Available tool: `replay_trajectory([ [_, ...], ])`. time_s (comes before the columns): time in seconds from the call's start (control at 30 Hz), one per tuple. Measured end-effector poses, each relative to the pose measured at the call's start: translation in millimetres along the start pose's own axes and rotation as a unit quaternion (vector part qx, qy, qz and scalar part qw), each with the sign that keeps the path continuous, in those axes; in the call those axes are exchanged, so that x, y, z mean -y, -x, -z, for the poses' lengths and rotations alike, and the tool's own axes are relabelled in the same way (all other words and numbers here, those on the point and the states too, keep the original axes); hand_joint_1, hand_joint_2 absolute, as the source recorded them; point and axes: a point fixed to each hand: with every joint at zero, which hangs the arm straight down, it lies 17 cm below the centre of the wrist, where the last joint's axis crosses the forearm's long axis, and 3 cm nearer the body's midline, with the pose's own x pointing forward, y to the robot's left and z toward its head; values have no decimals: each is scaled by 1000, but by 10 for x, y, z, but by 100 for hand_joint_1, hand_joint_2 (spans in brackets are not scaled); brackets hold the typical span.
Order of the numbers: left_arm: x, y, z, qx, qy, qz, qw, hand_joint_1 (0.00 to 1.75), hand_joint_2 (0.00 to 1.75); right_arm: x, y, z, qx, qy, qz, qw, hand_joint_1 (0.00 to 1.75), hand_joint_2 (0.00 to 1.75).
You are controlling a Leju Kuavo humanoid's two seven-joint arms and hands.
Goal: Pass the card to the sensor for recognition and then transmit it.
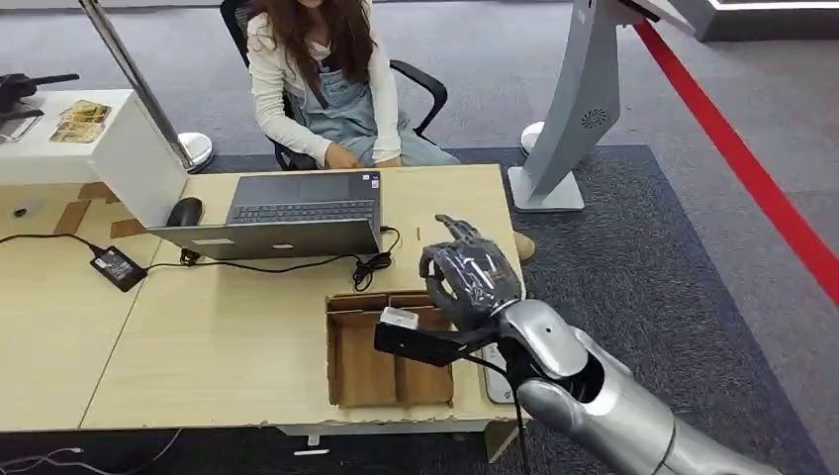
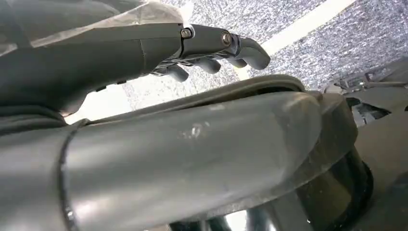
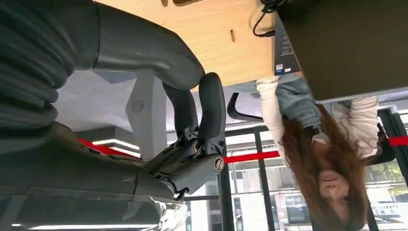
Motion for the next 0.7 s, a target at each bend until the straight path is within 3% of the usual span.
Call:
replay_trajectory([
  [0.23, -18, -7, 0, 1, -1, -3, 1000, 0, 0, -62, -3, -14, -2, -5, 1, 1000, 112, 175],
  [0.3, -22, -8, 0, 1, -1, -3, 1000, 0, 0, -105, -2, -23, -3, -9, 1, 1000, 87, 175],
  [0.33, -28, -7, 1, 2, -1, -4, 1000, 0, 0, -120, -1, -26, -3, -10, 0, 1000, 87, 175],
  [0.4, -30, -7, 1, 2, -2, -4, 1000, 0, 0, -132, 1, -22, -5, -10, -1, 1000, 56, 175],
  [0.5, -30, -8, 1, 2, -2, -4, 1000, 0, 0, -150, 4, -21, -6, -9, -2, 1000, 30, 175],
  [0.7, -30, -7, 1, 2, -2, -4, 1000, 0, 0, -193, 25, -33, -10, -9, 0, 1000, 28, 175],
])
